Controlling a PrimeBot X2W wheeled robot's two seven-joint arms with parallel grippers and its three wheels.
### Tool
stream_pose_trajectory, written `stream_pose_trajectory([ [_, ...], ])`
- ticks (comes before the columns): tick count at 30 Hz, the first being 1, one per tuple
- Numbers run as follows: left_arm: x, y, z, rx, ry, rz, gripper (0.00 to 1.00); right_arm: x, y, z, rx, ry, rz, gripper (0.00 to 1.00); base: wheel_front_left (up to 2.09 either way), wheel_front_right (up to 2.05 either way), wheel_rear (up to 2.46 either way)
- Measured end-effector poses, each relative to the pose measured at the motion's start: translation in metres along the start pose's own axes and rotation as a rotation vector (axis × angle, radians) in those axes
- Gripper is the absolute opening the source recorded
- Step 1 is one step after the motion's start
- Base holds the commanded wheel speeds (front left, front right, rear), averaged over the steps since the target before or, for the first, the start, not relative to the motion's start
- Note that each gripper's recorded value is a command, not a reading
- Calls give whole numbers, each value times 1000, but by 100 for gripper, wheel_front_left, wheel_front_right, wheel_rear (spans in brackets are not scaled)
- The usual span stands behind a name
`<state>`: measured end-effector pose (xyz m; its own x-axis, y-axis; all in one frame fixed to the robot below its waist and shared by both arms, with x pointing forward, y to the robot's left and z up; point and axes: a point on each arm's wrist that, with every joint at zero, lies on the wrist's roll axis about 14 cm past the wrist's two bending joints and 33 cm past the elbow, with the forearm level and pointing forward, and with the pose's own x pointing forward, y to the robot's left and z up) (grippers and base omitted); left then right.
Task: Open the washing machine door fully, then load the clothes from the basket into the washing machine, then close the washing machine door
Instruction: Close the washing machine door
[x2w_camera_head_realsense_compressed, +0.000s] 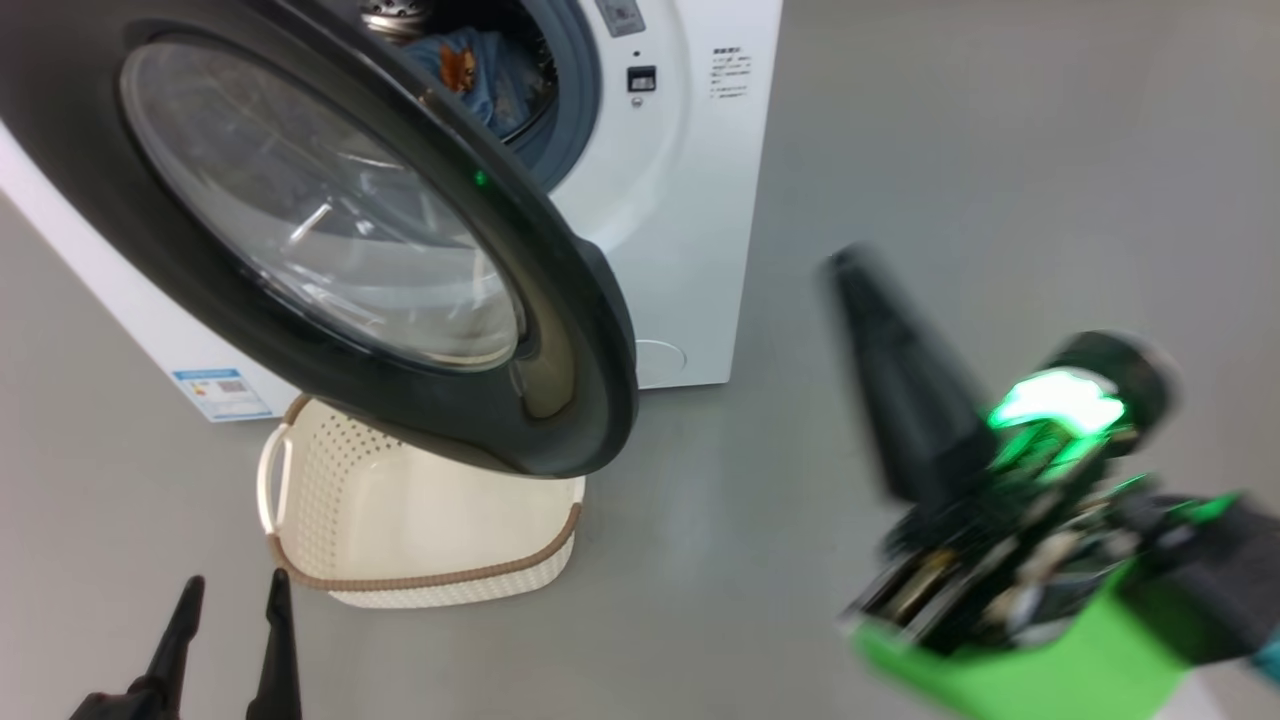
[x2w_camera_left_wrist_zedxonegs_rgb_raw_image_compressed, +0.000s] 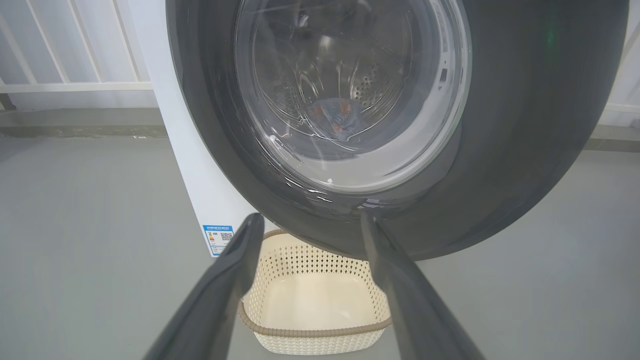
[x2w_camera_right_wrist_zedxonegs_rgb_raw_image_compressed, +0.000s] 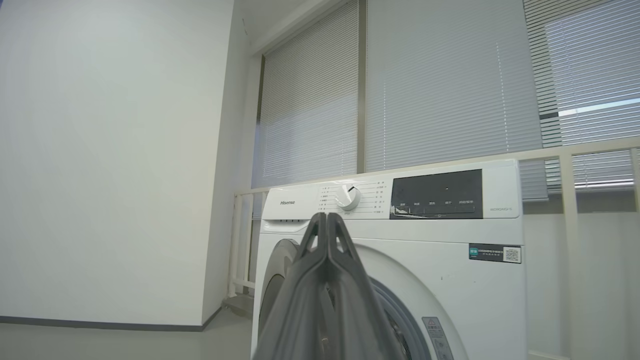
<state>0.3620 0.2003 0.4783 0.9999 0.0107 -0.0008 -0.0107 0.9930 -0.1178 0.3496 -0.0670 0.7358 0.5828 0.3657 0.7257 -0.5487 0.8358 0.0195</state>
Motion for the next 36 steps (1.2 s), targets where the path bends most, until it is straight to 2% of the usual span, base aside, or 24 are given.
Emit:
stream_pose_trajectory([
  [4,0,1,0,-3,0,4,100,2,48,-17,95,47,169,0,0,0,0],
  [8,-2,3,-1,-6,2,15,100,-2,83,-42,193,119,282,0,0,0,0],
  [15,4,5,5,-30,-20,27,100,-49,124,-125,318,417,394,0,0,0,0],
  [21,14,7,5,-37,-21,39,100,-62,111,-174,296,544,397,0,0,0,0],
  [25,24,10,5,-39,-25,47,100,-66,93,-199,288,591,350,0,0,0,0],
  [36,48,13,-3,-33,-16,56,100,-52,32,-242,237,600,185,0,0,0,0],
])
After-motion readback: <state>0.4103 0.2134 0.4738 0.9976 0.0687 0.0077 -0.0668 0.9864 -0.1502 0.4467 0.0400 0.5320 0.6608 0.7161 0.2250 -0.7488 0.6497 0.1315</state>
